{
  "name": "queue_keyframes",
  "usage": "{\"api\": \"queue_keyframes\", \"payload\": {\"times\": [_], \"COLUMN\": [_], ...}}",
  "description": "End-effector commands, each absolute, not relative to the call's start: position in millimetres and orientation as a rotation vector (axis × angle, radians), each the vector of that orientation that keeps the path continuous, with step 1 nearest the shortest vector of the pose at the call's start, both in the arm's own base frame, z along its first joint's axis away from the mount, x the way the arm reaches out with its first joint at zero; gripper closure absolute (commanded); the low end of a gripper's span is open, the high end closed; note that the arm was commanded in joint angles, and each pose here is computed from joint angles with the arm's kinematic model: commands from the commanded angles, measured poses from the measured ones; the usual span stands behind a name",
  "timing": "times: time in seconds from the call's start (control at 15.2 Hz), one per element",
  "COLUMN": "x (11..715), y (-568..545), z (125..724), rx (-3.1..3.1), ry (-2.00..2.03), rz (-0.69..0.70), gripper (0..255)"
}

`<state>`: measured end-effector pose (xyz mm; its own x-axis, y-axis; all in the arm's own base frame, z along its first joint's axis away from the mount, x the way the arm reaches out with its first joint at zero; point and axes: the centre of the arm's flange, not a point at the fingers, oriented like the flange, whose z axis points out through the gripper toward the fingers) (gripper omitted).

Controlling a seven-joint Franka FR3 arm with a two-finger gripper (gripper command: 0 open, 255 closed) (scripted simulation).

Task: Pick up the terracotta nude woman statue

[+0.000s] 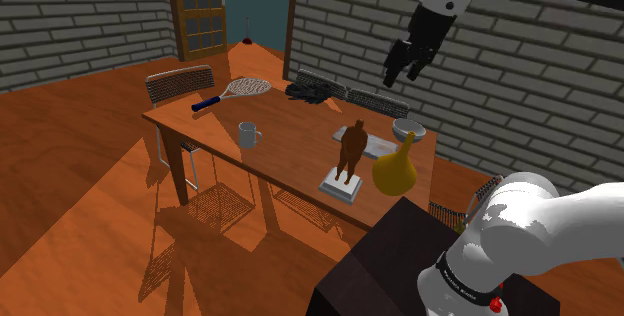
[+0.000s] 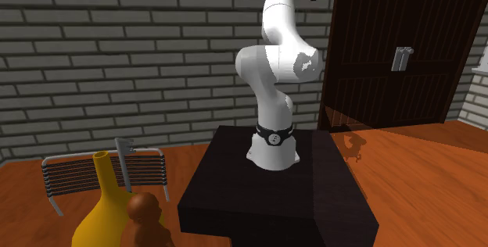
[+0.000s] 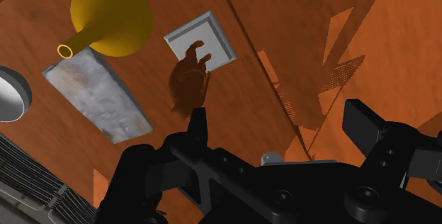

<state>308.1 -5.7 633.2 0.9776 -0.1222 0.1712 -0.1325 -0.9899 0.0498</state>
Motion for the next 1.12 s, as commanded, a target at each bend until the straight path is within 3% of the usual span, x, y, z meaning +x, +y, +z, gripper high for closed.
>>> {"api": "queue_keyframes", "payload": {"times": [0.0,1.06], "x": [308,424], "y": [-6,-89], "z": [633,479], "rx": [3.063,2.941], "ry": [-0.197,-0.276], "rz": [0.259,0.15], "gripper": [0,0]}}
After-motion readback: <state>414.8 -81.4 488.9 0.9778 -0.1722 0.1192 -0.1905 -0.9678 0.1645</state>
